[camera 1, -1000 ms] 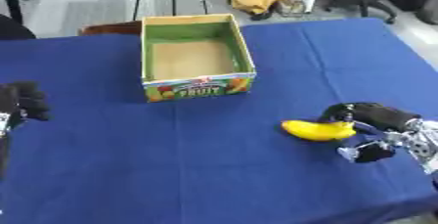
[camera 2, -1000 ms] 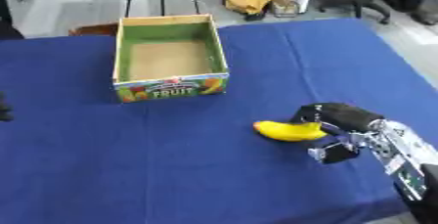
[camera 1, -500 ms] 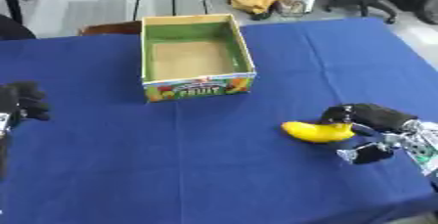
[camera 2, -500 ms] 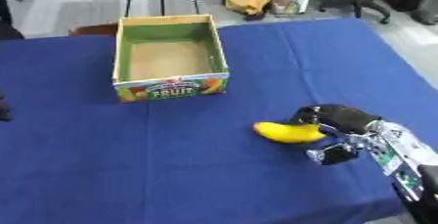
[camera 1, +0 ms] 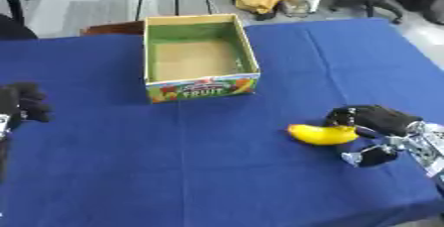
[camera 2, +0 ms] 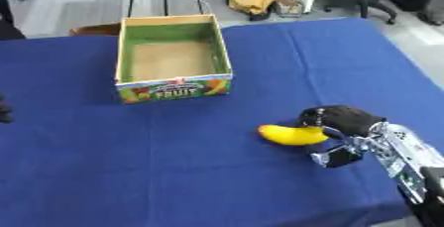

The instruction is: Pick up objects on the table and place them in the box.

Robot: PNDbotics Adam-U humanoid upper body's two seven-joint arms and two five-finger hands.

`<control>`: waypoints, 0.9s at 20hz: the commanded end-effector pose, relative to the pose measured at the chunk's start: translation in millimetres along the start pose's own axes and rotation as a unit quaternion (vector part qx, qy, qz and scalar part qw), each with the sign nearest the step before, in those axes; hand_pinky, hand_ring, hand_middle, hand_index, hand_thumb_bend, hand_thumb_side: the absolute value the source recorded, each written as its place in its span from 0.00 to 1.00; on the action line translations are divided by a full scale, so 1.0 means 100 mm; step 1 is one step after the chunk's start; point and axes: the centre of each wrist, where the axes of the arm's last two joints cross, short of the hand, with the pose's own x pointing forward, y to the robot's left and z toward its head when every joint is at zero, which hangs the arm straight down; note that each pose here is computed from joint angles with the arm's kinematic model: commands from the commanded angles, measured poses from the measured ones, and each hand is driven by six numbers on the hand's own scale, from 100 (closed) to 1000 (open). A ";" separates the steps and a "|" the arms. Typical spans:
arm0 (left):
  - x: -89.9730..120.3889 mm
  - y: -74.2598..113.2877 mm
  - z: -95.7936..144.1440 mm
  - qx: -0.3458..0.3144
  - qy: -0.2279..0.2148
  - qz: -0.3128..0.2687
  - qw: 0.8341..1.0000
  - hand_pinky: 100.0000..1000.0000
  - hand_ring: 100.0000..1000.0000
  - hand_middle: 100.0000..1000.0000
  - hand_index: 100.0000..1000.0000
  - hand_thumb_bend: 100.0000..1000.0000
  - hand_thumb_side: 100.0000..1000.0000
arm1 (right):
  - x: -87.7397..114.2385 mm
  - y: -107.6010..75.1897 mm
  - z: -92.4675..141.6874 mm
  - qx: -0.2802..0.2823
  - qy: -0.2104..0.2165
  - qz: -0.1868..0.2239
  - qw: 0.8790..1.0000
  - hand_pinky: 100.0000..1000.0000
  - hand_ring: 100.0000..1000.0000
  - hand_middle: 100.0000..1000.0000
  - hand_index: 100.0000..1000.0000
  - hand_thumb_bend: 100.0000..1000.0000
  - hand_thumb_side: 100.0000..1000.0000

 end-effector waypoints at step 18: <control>0.08 0.08 -0.04 -0.001 -0.014 -0.014 1.000 0.49 0.51 0.53 0.70 0.50 0.80 | -0.06 -0.22 0.04 -0.038 0.010 0.031 0.999 0.73 0.82 0.79 0.55 0.00 0.23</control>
